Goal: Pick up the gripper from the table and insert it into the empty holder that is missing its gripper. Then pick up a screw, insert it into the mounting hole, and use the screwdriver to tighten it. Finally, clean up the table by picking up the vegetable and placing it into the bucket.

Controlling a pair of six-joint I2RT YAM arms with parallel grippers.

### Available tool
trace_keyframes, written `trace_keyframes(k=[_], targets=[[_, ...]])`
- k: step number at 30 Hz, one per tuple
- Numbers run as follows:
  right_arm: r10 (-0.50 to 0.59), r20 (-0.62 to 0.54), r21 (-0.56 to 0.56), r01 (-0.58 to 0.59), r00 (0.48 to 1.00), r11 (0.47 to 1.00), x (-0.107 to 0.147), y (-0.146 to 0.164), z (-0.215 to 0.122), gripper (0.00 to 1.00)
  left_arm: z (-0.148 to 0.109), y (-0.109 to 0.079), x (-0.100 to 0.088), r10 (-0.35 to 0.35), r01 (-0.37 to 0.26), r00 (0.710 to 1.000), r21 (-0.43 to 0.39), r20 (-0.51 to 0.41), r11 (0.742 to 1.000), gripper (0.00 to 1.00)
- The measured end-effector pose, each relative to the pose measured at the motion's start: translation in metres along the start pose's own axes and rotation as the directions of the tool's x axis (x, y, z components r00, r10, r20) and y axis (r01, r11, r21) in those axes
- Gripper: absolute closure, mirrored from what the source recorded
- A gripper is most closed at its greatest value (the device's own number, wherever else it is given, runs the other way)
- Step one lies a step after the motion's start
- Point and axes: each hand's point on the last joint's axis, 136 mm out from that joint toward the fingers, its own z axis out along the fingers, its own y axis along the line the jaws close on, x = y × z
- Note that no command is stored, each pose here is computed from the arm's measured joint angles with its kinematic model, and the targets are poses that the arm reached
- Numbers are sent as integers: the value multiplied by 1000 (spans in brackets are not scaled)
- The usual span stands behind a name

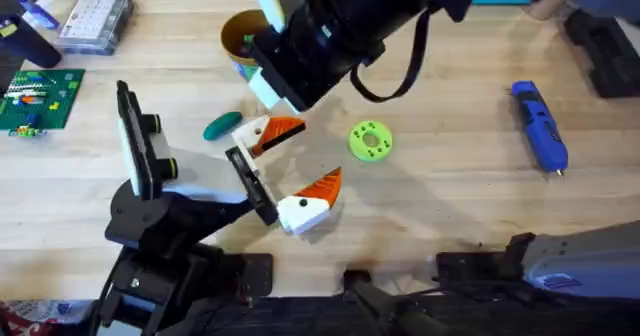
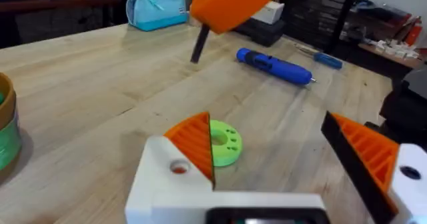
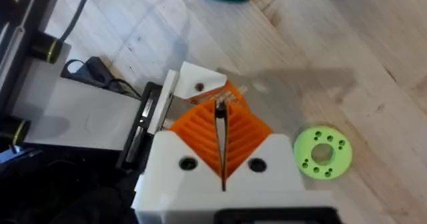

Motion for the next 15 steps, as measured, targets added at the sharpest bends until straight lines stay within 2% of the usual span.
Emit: trace_keyframes(k=[15], targets=[[-48, -10, -25, 48, 999, 999, 2, 14, 6, 993, 0, 0, 0, 0, 0, 1000, 0, 0, 1000, 9]])
